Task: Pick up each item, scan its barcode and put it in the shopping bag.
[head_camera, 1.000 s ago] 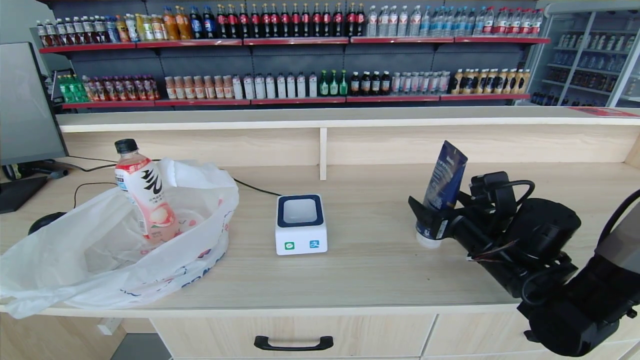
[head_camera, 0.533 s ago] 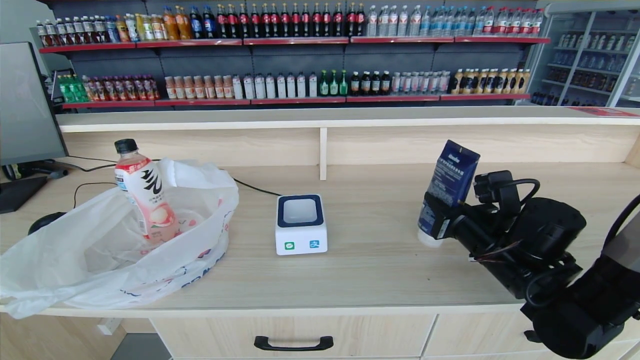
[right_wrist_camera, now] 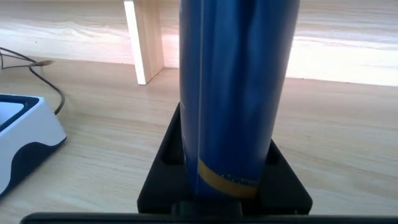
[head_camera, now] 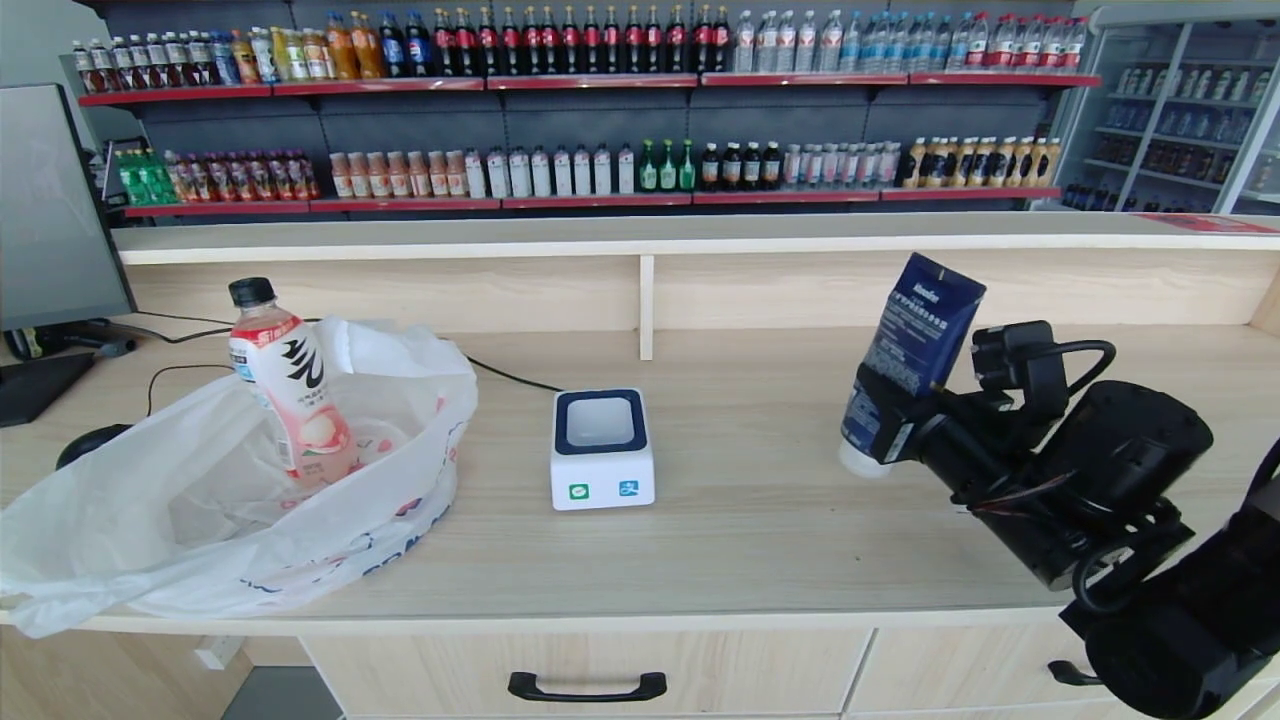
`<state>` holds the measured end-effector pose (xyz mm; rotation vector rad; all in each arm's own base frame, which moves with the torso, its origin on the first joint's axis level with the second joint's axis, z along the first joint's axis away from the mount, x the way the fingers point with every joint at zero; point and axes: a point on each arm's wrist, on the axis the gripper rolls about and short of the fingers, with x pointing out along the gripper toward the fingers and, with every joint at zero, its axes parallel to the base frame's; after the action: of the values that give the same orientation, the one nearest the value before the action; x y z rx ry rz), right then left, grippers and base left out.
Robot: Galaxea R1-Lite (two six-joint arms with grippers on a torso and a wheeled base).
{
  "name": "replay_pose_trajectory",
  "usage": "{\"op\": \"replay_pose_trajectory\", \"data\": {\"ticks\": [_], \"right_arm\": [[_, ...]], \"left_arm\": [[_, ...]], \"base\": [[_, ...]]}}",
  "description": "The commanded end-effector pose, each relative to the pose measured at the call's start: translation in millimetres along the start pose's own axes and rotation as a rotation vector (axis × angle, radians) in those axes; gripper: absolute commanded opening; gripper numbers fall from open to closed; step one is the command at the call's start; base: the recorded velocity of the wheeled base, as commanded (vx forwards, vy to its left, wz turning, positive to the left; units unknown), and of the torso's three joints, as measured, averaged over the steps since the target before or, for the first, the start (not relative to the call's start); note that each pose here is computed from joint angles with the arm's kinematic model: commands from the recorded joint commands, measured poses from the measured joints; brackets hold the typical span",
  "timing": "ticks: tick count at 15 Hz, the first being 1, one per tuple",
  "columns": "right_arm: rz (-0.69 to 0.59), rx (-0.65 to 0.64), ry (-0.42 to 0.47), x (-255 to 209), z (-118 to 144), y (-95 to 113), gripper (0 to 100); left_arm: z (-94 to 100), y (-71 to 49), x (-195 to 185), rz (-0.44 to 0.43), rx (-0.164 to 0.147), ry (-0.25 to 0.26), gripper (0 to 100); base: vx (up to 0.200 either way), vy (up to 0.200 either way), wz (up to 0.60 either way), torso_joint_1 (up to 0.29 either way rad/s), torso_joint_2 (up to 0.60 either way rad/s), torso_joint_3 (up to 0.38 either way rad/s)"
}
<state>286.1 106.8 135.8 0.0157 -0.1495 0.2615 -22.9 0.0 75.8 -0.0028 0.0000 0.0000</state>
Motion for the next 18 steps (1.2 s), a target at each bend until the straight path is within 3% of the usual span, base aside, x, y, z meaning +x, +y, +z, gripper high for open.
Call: {"op": "replay_pose_trajectory", "data": {"ticks": [1, 11, 16, 18], "right_arm": [[0.027, 0.009, -0.047, -6, 16, 7, 0], [0.093, 0.032, -0.109, -44, 46, 18, 0], [0.289, 0.066, -0.098, -80, 51, 45, 0], [0.370, 0.137, -0.115, -86, 58, 51, 0]], "left_arm": [[-0.1, 0.0, 0, 0.000, 0.000, 0.000, 100], [-0.1, 0.0, 0, 0.000, 0.000, 0.000, 100], [-0.1, 0.0, 0, 0.000, 0.000, 0.000, 100], [-0.1, 0.0, 0, 0.000, 0.000, 0.000, 100]], "base": [[0.000, 0.000, 0.00, 0.000, 0.00, 0.000], [0.000, 0.000, 0.00, 0.000, 0.00, 0.000], [0.000, 0.000, 0.00, 0.000, 0.00, 0.000], [0.000, 0.000, 0.00, 0.000, 0.00, 0.000]]}}
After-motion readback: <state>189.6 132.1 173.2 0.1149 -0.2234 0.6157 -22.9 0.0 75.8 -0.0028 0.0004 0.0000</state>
